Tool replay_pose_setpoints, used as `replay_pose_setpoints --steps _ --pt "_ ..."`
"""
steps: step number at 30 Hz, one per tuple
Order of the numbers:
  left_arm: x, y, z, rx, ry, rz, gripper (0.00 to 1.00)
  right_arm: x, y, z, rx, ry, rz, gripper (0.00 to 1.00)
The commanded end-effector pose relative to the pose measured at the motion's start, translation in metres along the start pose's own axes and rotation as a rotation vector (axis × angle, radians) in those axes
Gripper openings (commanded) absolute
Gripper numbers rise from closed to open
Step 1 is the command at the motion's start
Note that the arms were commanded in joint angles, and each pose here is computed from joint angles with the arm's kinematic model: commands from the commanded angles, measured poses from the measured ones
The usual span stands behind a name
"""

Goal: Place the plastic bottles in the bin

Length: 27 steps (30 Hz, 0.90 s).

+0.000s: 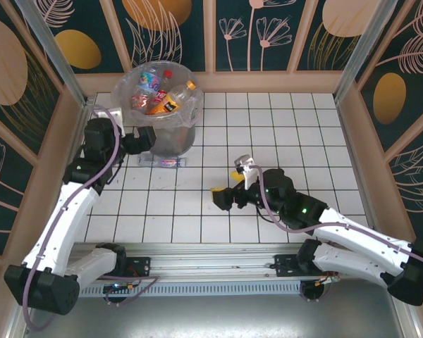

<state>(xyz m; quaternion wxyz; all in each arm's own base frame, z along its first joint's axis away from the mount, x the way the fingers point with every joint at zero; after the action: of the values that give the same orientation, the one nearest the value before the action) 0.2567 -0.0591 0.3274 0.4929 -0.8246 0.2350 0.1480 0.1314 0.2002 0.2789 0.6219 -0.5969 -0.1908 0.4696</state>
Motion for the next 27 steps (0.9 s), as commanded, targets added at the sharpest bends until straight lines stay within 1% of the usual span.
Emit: replay_pose_setpoints --steps 1,5,7,10,11,16,20,24,27 --pt "0.016 0.021 0.012 -0.133 0.017 0.023 0.98 0.003 -0.003 0.000 0.024 -0.023 -0.024 0.98" --pt "0.034 0.046 0.036 -0.236 -0.125 0.042 0.98 0.004 -0.001 0.000 0.029 -0.020 -0.017 0.98" --pt "0.044 0.055 0.043 -0.262 -0.157 0.063 0.98 0.004 0.000 -0.001 0.028 -0.017 -0.014 0.98" --pt "0.063 0.066 0.056 -0.319 -0.260 0.095 0.99 0.004 0.000 -0.001 0.027 -0.012 -0.010 0.98" --pt "0.070 0.068 0.057 -0.334 -0.275 0.106 0.99 0.004 0.000 -0.001 0.028 -0.008 -0.011 0.98" --pt "0.098 0.078 0.068 -0.407 -0.334 0.125 0.98 0.002 0.002 -0.002 0.037 0.000 -0.015 0.98" --pt "0.112 0.088 0.078 -0.514 -0.377 0.124 0.99 0.000 0.004 -0.003 0.045 0.006 -0.017 0.98" --pt "0.121 0.097 0.083 -0.637 -0.356 0.095 0.99 -0.002 0.003 -0.003 0.046 0.017 -0.022 0.98" --pt "0.129 0.101 0.087 -0.702 -0.359 0.087 0.99 -0.003 0.003 -0.004 0.044 0.022 -0.020 0.98"
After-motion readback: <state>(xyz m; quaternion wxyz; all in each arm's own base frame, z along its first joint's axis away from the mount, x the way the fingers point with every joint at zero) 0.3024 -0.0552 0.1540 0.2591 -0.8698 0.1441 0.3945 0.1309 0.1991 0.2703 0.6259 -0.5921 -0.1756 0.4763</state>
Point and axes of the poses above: each hand's point on the last joint's axis, 136 mm out from that joint toward the fingers, its own x axis out along the fingers, its own z axis along the line the jaws close on, y = z × x, the point moved 10 cm from there along -x, back along the fingers, and after that the axes turned 9 degrees about -x, right-handed, at the moved point
